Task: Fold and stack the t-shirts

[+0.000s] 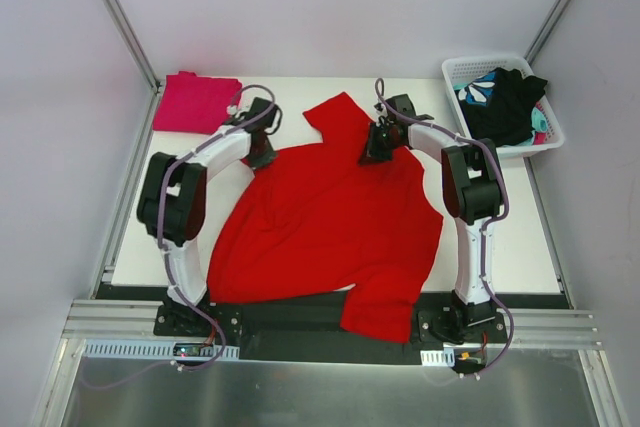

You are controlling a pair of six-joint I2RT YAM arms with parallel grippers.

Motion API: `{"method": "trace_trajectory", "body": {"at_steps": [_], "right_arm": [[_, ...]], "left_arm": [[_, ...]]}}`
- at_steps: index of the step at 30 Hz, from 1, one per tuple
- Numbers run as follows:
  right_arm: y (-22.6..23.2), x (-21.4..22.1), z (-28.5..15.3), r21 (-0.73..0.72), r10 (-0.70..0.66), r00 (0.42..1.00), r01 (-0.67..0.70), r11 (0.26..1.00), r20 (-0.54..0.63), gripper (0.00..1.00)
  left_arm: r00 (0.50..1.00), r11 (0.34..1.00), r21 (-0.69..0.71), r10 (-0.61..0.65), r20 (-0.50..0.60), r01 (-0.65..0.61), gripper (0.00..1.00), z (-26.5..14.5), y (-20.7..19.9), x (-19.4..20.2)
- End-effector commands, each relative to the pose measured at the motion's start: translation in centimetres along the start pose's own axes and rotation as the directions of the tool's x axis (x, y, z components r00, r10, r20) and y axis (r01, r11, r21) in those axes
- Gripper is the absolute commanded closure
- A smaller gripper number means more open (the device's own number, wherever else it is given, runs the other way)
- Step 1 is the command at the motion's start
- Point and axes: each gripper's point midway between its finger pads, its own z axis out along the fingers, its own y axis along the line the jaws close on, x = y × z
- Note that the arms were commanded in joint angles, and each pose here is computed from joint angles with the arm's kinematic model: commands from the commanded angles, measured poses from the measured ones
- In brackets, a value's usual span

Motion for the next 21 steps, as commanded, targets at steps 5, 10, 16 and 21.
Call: {"method": "trace_trajectory", "body": {"at_steps": [5, 10, 16, 21], "right_arm": [[0.4, -0.6, -1.2, -0.017, -0.015, 1.000, 0.015, 1.000, 0.011, 0.99], [0.6, -0.8, -1.0, -0.025, -0.008, 1.000, 0.009, 1.000, 0.011, 0.99], [0.8, -1.1, -0.9, -0.028, -0.008, 1.000, 0.009, 1.000, 0.013, 0.99], [0.9, -1.3, -0.9, -0.034, -0.009, 1.000, 0.010, 0.999, 0.016, 0.99]], "left_arm": [[0.985, 0.984, -0.055, 0.168, -0.025, -0.169, 0.91, -0.1, -6.3, 3.7], [0.972, 0.972, -0.037, 0.230, -0.058, -0.232, 0.74, 0.1, -8.1, 6.7], [0.958, 0.952, -0.110, 0.281, -0.049, -0.285, 0.62, -0.9, -7.2, 7.8], [0.960, 0.949, -0.177, 0.274, 0.049, -0.262, 0.58, -3.4, -4.9, 3.6]]}}
